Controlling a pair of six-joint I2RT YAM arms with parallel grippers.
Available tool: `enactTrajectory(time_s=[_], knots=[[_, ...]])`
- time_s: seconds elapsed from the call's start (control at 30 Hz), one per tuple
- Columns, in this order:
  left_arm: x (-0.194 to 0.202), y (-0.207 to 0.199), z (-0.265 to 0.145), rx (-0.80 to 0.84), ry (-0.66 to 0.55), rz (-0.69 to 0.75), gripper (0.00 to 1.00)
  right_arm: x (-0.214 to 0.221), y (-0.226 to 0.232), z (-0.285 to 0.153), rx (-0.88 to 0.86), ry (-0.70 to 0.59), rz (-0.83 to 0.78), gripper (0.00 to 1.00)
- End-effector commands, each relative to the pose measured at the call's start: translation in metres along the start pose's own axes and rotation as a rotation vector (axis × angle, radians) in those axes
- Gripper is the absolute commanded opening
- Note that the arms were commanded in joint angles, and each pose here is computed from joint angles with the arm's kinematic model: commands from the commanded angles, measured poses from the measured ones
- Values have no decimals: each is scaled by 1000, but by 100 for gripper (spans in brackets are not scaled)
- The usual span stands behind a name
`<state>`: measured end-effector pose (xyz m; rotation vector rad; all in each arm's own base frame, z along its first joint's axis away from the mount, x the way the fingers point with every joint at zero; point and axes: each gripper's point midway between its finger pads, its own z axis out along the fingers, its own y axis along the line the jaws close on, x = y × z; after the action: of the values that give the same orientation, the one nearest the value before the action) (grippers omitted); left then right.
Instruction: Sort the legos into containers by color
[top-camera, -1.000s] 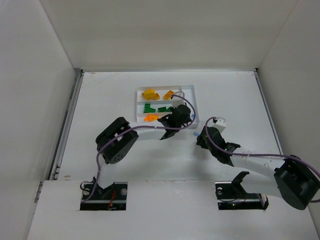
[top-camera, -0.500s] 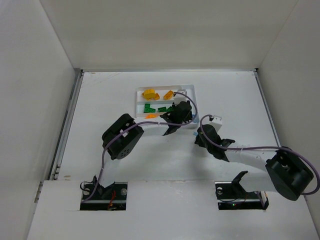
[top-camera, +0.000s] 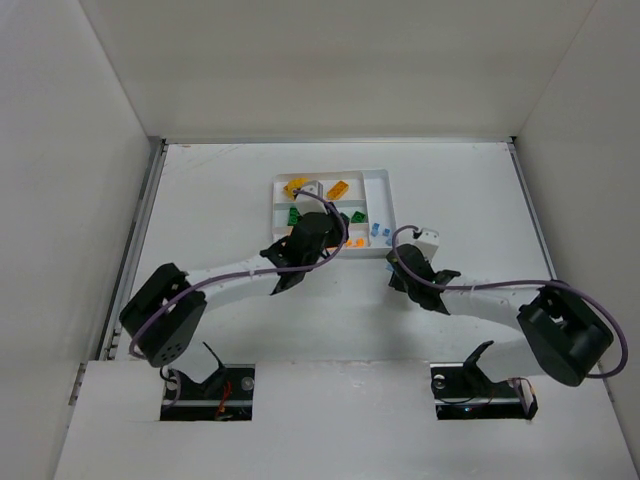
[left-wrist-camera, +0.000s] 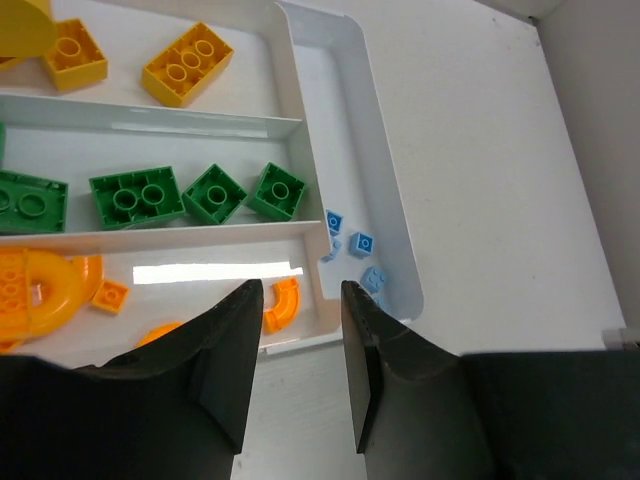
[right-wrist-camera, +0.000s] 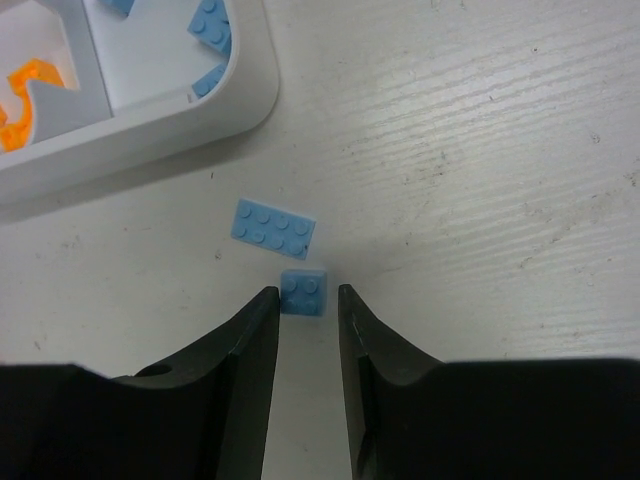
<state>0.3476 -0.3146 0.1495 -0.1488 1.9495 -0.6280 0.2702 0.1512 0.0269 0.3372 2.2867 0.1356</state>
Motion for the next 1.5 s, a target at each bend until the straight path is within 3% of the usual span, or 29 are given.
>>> enactTrajectory(time_s=[0.0,0.4,0.6,0.87,0.97,1.1,1.23,1.3,1.47], knots=[[-24,1,-25,37,-76,-42,35,-13,8,0,22,-29,0,35],[-8,53,-78,35,-92,-45,36,-14,16,-5,60,-39,-34,22],[-4,58,-87,82,-111,-54,36,-60,47,-30,-31,-114,-38,22],[5,65,-90,82,-100,-70,35,-116,64,5,-39,-173,-50,23],[4,66,-90,82,-101,-75,35,-127,67,18,-33,-176,-40,27],[6,65,-90,89,-96,-80,35,-129,73,20,-47,-183,-48,45],[9,63,-89,95,-84,-86,35,-124,60,10,-41,-197,-14,49],[9,62,-89,100,-83,-90,35,-117,49,5,-41,-205,20,45],[11,62,-88,104,-72,-103,35,-91,20,-3,-27,-204,110,19]])
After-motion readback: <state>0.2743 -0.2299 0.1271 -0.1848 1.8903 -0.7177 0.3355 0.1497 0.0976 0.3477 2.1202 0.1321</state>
